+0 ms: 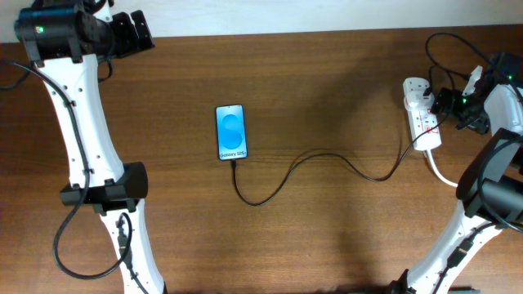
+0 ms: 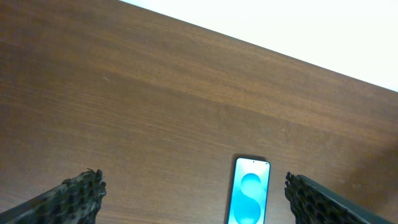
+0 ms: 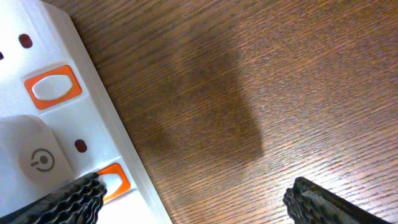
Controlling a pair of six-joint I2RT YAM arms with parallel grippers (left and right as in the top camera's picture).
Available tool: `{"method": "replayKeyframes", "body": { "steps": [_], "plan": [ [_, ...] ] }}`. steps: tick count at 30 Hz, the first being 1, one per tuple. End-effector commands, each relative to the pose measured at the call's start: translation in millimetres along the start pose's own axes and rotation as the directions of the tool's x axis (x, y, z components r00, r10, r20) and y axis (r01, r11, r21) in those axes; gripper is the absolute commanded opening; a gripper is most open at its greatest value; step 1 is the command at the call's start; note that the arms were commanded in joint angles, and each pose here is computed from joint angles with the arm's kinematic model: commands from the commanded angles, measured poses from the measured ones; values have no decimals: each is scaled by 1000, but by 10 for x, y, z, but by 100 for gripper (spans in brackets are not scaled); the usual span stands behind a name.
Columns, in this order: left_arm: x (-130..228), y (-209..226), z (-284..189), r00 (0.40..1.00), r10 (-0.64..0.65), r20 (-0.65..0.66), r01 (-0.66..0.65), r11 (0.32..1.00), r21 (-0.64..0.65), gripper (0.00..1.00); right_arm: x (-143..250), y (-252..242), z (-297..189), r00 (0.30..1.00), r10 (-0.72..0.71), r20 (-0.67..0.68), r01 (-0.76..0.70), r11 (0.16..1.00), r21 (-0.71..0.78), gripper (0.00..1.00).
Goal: Plug charger to phone and switch on socket
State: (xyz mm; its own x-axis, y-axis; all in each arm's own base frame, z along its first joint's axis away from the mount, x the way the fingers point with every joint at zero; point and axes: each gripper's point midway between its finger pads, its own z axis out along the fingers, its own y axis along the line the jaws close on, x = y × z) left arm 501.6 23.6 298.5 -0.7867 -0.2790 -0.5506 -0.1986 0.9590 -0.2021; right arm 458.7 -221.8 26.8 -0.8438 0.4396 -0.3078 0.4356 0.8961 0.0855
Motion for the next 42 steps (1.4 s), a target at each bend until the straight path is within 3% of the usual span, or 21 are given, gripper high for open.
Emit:
{"method": "replayKeyframes", "body": {
  "steps": [1,15,20,24,30,42],
  "plan": [
    [-12,16,-27,1000,-6,8,6,1000,-7,99,184,393,141,996,-68,-59,61,992,-110,98],
    [-13,16,-27,1000,-6,8,6,1000,-7,99,268,705,127,991,-106,-81,89,977,-194,99],
    [-12,16,-27,1000,-6,8,6,1000,-7,99,169,390,141,992,108,-70,-113,991,-70,98],
    [-13,16,-27,1000,-6,8,6,1000,-7,99,22,190,-5,985,168,-44,-170,984,-61,99],
    [-12,17,-27,1000,-6,8,6,1000,-7,99,-207,88,-440,994,94,49,-91,993,-74,98],
    [-12,16,-27,1000,-6,8,6,1000,-7,99,-262,74,-212,993,94,67,-88,993,-83,98]
  ]
}}
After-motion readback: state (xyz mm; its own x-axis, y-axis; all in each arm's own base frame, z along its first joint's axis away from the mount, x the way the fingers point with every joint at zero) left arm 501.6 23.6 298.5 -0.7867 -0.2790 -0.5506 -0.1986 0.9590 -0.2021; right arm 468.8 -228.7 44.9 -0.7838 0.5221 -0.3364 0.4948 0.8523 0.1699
